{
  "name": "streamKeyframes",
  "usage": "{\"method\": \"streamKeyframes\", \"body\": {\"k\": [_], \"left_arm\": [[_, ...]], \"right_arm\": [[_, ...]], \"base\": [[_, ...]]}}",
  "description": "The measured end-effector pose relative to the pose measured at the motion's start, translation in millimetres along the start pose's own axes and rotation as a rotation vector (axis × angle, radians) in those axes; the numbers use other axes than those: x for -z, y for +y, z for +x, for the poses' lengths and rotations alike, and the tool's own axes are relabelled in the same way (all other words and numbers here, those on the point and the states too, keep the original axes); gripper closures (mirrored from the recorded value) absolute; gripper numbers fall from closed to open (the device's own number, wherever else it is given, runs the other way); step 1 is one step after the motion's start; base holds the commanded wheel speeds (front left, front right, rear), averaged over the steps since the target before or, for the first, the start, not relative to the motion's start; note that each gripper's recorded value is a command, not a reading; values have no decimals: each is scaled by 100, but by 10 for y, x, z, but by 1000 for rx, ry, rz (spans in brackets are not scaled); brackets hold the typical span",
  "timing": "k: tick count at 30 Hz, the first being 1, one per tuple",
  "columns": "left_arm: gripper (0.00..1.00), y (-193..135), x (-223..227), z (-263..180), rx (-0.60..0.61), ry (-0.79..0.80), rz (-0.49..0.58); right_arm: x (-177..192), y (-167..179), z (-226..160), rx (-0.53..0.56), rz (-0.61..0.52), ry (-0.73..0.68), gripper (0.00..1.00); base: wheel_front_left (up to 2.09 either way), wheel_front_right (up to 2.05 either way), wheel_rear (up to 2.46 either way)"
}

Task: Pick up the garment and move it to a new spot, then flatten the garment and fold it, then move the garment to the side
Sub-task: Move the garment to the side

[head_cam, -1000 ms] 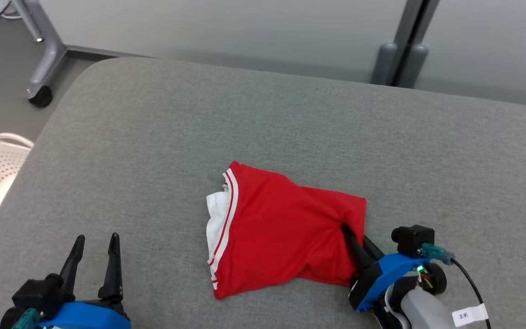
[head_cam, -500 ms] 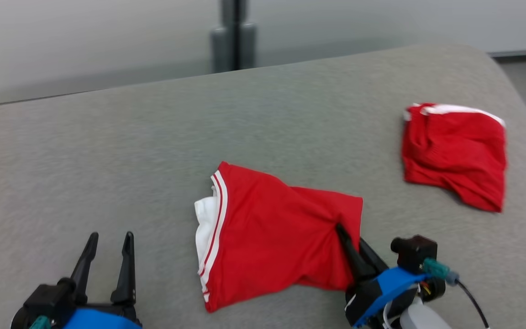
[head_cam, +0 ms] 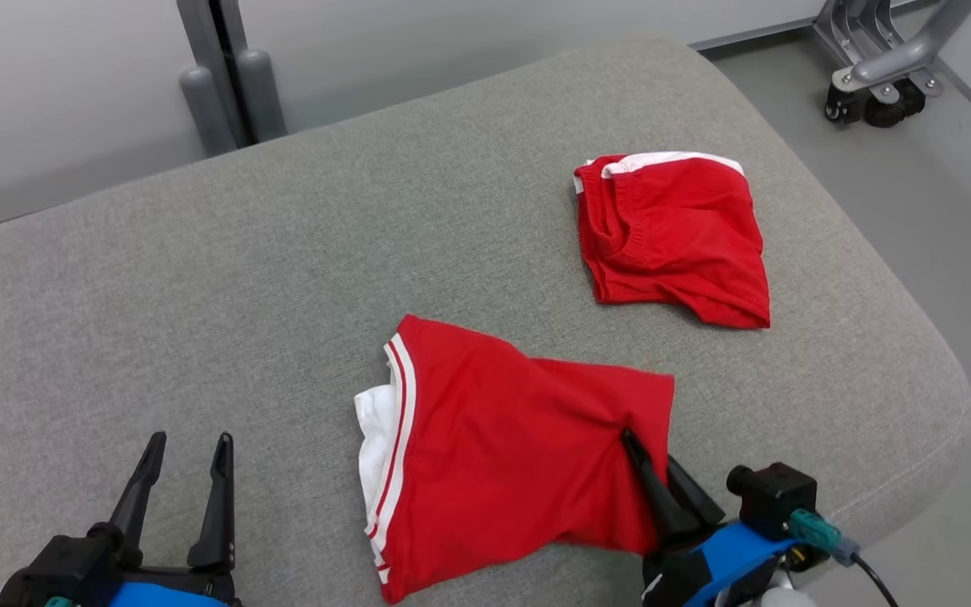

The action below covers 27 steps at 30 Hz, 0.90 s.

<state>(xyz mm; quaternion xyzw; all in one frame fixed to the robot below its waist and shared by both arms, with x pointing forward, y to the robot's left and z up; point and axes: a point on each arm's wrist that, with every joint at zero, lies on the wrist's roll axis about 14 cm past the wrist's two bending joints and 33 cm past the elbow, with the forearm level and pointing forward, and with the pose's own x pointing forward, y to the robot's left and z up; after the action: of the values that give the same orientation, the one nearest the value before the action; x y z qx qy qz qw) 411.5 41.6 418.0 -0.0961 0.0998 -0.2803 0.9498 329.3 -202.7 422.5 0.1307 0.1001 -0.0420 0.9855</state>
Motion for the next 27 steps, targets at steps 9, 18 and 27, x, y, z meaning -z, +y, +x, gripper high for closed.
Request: {"method": "streamKeyframes", "body": {"k": [9, 18, 27], "left_arm": [[0, 219, 68, -191, -38, 33, 20], [0, 625, 134, -483, -154, 62, 9], [0, 960, 196, -679, -246, 90, 7]], "right_arm": [[-696, -368, 587, 60, -332, -115, 100], [-1524, -948, 990, 317, -575, -155, 100], [-1703, -1358, 1036, 505, -640, -143, 0]], "base": [[0, 0, 0], [0, 0, 0], [0, 0, 0]]}}
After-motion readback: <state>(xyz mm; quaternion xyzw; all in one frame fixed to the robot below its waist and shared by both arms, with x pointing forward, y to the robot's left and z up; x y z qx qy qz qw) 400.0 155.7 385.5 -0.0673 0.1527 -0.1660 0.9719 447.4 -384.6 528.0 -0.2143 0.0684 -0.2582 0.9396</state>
